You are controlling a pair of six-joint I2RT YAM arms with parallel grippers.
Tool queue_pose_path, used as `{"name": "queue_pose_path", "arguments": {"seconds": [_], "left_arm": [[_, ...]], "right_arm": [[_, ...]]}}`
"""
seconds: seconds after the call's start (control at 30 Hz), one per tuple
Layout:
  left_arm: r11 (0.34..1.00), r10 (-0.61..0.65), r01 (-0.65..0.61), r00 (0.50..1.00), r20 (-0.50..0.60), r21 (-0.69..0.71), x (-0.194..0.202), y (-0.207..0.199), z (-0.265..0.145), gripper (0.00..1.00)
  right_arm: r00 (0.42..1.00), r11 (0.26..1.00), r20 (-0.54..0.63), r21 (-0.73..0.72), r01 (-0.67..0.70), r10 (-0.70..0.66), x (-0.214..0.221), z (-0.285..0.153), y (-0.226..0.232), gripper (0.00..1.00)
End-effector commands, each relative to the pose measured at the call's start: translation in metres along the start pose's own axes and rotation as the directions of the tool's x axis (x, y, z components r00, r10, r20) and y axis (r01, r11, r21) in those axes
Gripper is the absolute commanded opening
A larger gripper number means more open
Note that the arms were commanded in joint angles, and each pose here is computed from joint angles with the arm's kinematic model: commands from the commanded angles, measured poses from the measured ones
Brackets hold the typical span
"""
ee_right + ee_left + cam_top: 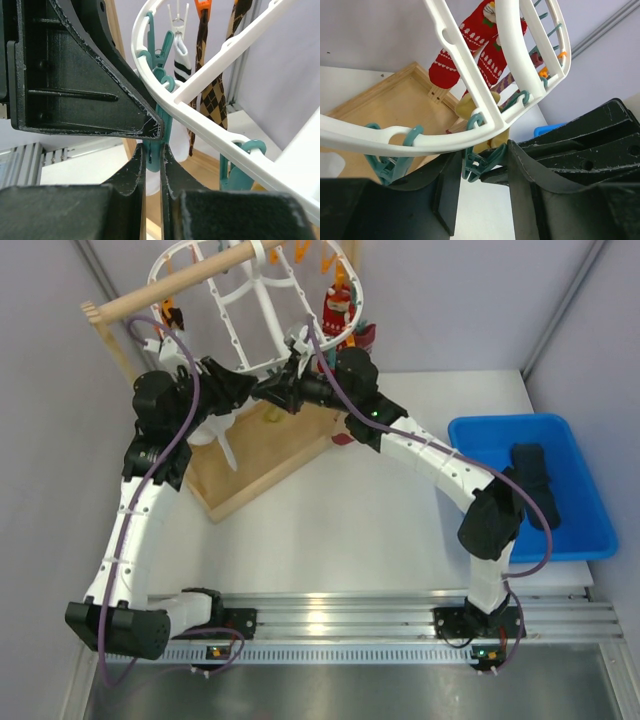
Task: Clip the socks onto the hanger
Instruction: Open the clamp at the hanger.
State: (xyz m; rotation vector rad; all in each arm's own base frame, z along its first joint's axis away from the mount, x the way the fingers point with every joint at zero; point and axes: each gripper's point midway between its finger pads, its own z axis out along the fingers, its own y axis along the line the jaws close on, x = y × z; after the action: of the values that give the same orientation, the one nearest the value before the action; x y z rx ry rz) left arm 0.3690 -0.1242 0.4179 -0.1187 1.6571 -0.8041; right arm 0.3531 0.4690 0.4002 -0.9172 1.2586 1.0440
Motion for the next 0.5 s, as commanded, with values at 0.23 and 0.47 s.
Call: {"name": "queue_pose_path", "arguments": {"seconds": [0.23,0.47], "left_arm": [[0.992,0.063,-0.071,0.995,0.074,0.107,-0.030,-0.028,-0.004,0.12],[0.996,0.025,-0.031,0.997,0.070,0.082,-0.031,-0.023,0.003,0.00]], "right_arm": [[0.997,0.998,0.051,-0.044,-0.053,0.055,-0.026,-0.003,-0.002,0.00],[0.997,0.999,0.066,-0.021,-0.034,0.035,-0.027,-0.008,-0.004,0.36]]}}
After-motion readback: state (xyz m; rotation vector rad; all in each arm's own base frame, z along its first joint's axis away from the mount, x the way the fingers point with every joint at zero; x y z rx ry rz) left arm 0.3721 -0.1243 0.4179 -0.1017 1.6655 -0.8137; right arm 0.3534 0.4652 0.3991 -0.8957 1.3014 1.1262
